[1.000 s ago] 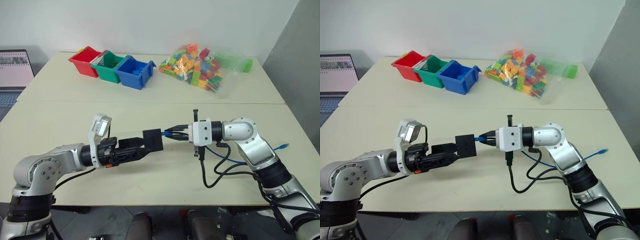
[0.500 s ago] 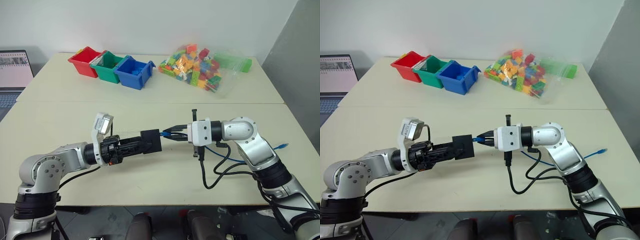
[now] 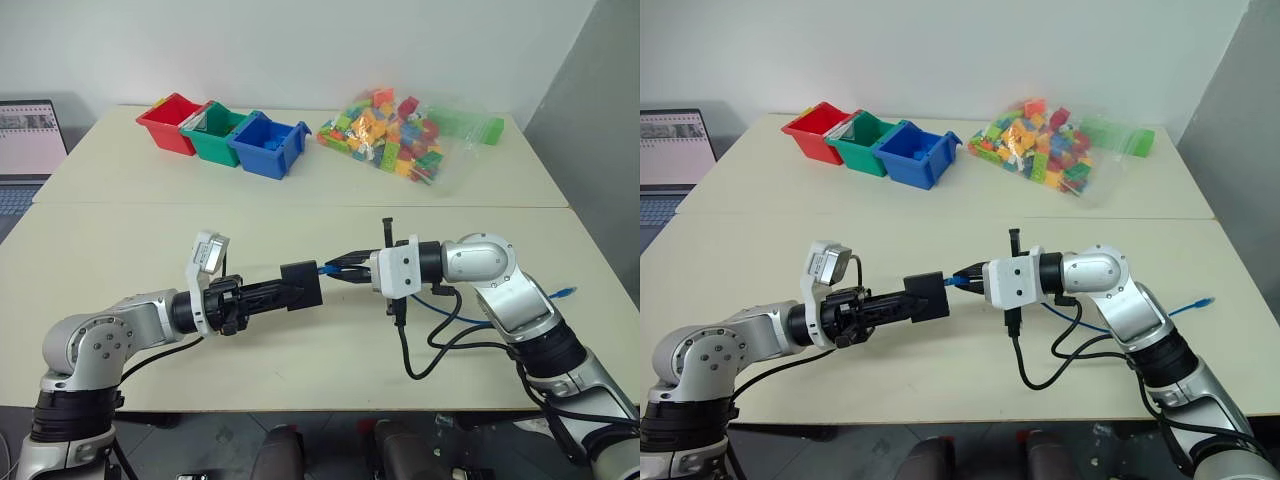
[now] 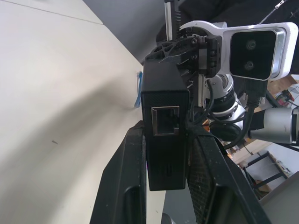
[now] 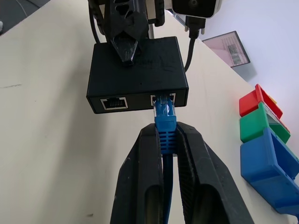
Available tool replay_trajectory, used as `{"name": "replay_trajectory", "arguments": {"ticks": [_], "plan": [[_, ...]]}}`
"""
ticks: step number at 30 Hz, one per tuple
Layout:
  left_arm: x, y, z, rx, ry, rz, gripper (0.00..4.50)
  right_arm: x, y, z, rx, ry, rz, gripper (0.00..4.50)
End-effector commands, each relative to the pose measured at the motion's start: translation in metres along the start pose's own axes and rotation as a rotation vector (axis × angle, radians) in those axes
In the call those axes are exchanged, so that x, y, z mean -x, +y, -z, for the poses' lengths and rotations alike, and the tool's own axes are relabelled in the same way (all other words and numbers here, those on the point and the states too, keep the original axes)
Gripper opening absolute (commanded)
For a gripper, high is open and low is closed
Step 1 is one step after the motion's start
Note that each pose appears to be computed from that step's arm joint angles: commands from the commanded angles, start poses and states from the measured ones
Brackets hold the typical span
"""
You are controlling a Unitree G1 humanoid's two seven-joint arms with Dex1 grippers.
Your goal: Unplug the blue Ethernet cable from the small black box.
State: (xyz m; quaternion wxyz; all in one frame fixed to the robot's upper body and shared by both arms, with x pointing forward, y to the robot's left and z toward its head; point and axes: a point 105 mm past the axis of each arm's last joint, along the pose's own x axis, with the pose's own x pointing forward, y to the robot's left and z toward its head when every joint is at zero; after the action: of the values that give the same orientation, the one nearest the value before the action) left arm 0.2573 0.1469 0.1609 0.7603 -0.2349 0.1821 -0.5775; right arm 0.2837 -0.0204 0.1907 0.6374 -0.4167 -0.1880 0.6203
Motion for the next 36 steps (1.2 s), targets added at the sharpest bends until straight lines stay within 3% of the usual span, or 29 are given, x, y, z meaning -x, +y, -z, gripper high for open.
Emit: {"name": "replay_trajectory", "arguments": {"ticks": [1,4,11,15,36], "plan": [[0.000,-0.005,-0.002,-0.020,0.007,0.019,0.80,0.002,0.000,-0.014,0.045,-0.022,-0.017,1.55],[0.003,-0.007,0.003,-0.056,0.075,0.027,0.80,0.009,-0.001,-0.022,-0.082,-0.063,-0.034,2.34],[0.013,-0.007,0.010,-0.211,0.228,0.057,0.80,0.023,-0.001,-0.015,-0.736,-0.177,-0.013,2.37],[0.014,-0.009,0.004,-0.235,0.218,0.084,0.80,0.019,0.014,-0.016,-1.000,-0.242,-0.060,2.37],[0.015,-0.013,-0.001,-0.254,0.202,0.105,0.79,-0.008,0.028,-0.015,-1.174,-0.296,-0.044,2.37]]}}
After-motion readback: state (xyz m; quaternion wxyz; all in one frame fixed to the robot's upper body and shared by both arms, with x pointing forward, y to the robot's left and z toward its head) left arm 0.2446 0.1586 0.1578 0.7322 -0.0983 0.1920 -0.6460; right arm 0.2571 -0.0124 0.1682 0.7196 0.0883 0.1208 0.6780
